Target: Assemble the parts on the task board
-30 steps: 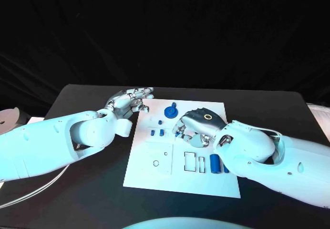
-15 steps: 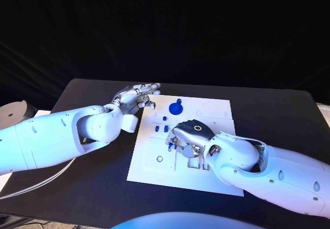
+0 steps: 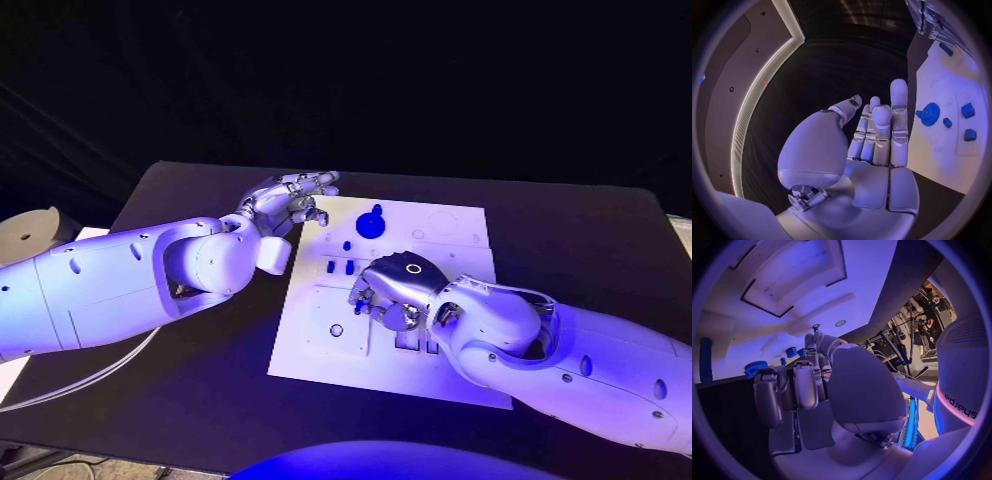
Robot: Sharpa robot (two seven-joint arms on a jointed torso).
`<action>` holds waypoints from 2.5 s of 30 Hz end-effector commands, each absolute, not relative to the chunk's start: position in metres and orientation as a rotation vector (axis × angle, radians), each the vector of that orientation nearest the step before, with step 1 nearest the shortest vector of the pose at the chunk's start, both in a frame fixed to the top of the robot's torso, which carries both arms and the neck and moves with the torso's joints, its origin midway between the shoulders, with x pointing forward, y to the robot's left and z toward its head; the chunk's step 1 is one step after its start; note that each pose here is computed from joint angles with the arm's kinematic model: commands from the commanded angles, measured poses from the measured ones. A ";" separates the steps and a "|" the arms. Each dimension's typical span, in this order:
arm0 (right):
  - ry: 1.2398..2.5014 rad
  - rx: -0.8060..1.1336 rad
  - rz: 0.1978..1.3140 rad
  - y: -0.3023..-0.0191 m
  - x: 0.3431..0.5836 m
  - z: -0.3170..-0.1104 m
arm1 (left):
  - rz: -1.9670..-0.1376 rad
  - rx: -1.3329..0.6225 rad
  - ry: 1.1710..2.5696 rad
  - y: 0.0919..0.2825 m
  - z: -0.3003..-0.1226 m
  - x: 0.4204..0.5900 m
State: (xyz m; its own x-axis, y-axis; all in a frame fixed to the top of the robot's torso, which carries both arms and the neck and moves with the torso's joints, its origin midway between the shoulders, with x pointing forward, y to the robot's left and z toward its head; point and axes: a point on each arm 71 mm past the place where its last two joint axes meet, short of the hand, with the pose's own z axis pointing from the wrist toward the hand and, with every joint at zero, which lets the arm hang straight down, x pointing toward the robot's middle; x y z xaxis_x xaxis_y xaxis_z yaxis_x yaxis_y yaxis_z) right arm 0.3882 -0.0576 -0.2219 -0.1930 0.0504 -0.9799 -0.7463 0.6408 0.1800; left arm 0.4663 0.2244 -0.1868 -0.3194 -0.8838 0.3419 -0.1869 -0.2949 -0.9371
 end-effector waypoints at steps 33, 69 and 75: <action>1.669 -0.635 0.733 -0.053 0.387 -0.230 | -1.684 -1.363 1.416 0.225 -0.186 0.465; 1.636 -0.452 0.518 -0.169 0.411 -0.176 | -1.694 -1.368 1.441 0.224 -0.188 0.464; 1.642 -0.453 0.479 -0.177 0.417 -0.178 | -1.701 -1.360 1.450 0.222 -0.188 0.464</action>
